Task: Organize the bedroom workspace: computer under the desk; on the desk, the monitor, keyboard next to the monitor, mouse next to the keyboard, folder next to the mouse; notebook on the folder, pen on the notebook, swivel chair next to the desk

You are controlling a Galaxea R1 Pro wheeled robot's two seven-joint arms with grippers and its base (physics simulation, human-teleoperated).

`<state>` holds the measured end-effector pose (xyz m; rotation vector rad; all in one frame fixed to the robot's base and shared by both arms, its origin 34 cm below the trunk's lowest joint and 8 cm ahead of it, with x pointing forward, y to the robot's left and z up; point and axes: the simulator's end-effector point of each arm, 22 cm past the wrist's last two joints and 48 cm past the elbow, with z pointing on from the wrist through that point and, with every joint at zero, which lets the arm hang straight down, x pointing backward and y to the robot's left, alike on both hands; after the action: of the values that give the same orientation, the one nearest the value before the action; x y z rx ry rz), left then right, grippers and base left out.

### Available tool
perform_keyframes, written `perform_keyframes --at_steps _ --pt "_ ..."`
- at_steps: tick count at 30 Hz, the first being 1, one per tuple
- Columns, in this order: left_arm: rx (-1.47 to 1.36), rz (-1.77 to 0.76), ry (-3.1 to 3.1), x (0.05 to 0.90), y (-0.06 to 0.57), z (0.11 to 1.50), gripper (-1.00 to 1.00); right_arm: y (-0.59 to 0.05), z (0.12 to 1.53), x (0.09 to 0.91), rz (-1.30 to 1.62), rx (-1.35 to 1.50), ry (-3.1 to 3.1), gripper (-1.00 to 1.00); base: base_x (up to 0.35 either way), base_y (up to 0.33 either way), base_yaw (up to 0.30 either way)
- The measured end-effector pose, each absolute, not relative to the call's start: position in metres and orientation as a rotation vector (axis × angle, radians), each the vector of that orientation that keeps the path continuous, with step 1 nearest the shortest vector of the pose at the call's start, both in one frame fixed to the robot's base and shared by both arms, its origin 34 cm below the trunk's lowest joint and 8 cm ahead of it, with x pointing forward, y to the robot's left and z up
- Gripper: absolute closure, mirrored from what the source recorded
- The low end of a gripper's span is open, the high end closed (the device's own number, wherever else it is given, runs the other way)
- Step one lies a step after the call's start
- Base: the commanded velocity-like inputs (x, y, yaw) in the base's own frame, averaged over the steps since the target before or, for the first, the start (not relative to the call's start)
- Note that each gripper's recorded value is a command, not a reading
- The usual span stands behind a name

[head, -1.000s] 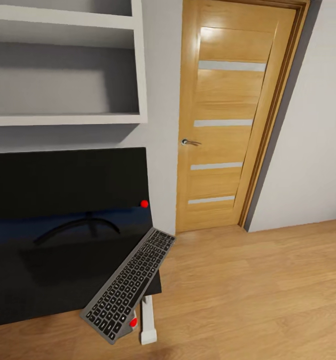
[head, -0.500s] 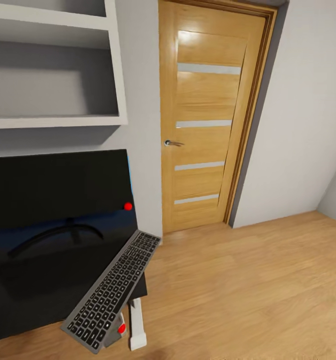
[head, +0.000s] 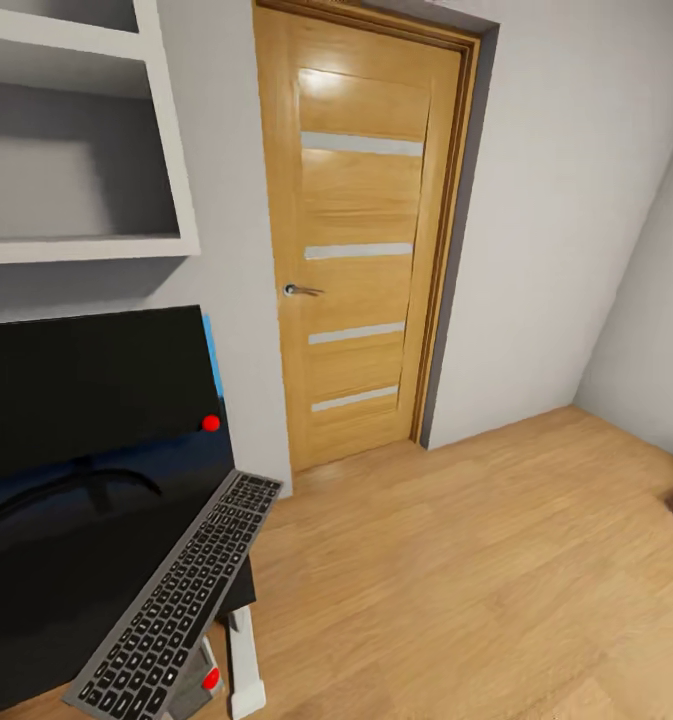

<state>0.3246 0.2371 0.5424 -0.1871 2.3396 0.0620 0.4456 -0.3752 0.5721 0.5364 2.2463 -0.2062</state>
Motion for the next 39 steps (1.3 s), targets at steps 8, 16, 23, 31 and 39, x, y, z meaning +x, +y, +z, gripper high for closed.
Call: perform_keyframes --at_steps 8,16,23,31,39 --pt "-0.186 0.060 2.336 0.3260 0.2368 0.5432 -1.00 -0.3773 0.5784 0.4500 -0.209 0.536 2.212 -1.00 0.150 -0.115 -0.273" --pt "-0.185 0.059 2.331 0.3276 0.2366 0.5443 -1.00 -0.3774 0.5803 0.4516 -0.208 0.535 2.206 -1.00 0.242 -0.173 -0.271" --pt "-0.186 0.059 2.329 0.3279 0.2366 0.5446 -1.00 -0.3769 0.5808 0.4521 -0.207 0.533 2.205 -1.00 0.307 -0.135 -0.062" --pt "-0.187 0.060 2.329 0.3280 0.2369 0.5447 -1.00 -0.3767 0.5808 0.4522 -0.206 0.532 2.205 -1.00 0.312 -0.128 -0.003" --pt "-0.186 0.060 2.329 0.3278 0.2368 0.5446 -1.00 -0.3763 0.5807 0.4521 -0.207 0.534 2.205 -1.00 0.312 -0.128 0.020"
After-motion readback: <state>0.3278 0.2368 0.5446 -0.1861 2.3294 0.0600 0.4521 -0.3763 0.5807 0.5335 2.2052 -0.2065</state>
